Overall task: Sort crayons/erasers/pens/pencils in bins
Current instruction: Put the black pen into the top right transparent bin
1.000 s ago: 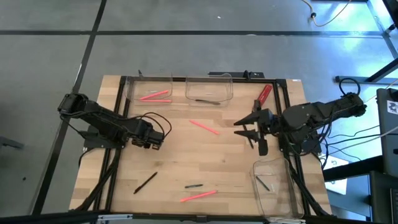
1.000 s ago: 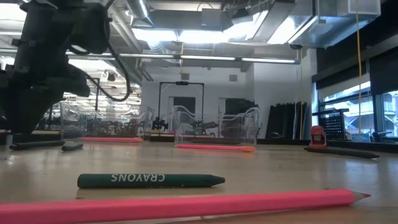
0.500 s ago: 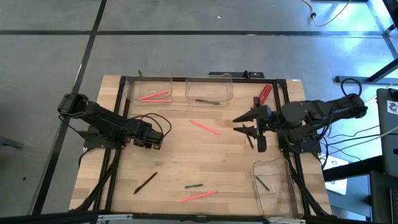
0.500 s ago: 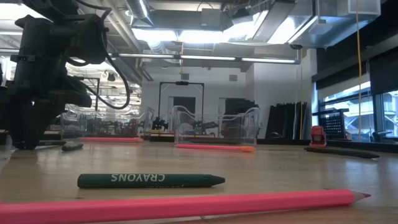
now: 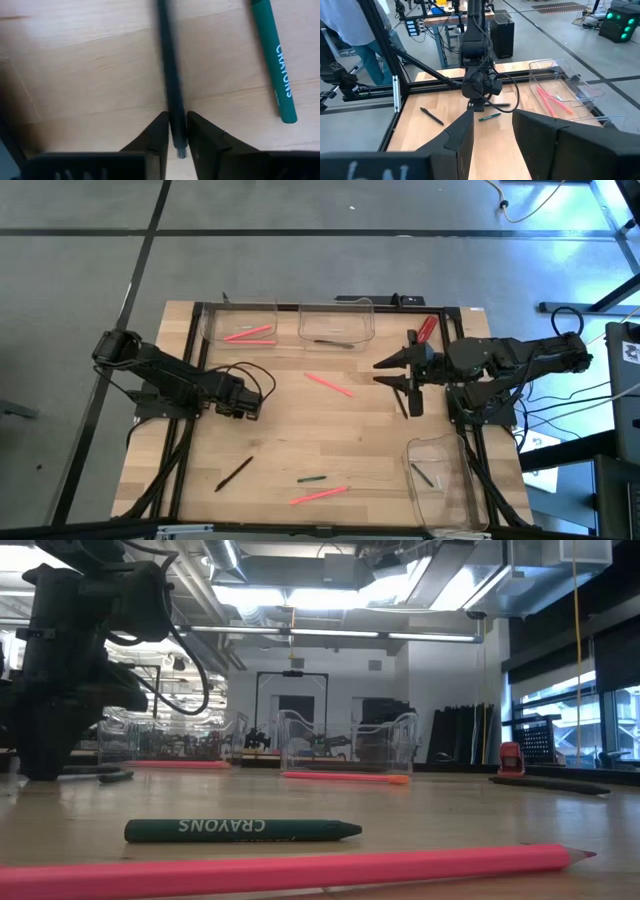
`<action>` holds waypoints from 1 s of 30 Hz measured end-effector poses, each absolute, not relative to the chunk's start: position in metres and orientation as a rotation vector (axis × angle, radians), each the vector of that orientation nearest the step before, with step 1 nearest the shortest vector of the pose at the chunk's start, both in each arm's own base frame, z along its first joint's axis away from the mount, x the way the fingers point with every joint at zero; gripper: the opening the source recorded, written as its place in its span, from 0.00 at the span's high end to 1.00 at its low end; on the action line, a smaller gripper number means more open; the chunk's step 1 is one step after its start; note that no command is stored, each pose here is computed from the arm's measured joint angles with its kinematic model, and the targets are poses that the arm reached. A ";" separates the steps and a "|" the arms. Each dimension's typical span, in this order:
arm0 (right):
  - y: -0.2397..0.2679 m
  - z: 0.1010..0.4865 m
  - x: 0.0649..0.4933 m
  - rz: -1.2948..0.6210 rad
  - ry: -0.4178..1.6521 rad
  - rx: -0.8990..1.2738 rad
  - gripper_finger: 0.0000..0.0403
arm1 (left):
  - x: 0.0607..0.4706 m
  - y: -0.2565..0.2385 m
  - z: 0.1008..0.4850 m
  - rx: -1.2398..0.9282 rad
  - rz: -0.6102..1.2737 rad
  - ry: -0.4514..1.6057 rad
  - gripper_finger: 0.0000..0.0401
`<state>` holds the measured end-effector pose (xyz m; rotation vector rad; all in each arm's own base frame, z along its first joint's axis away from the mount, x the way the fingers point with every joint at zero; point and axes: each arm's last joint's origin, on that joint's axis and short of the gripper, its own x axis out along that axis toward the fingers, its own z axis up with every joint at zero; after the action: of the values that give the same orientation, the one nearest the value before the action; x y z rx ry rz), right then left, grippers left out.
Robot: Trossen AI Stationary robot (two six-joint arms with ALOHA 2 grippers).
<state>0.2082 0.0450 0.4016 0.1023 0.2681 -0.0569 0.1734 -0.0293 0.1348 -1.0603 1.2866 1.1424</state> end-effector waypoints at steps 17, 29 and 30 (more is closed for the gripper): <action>0.045 0.392 0.205 0.008 0.376 0.090 0.66 | 0.176 -0.033 0.152 -1.004 1.112 1.289 0.98; 0.044 0.378 0.198 -0.001 0.536 0.024 0.66 | 0.200 -0.039 0.257 -0.817 1.006 1.143 0.98; 0.044 0.378 0.198 0.000 0.540 0.014 0.66 | 0.203 -0.038 0.266 -0.789 0.977 1.120 0.98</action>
<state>0.1982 0.0436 0.3776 0.0141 0.5404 0.0000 0.2034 -0.0377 0.2662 -0.7890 1.1201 0.9774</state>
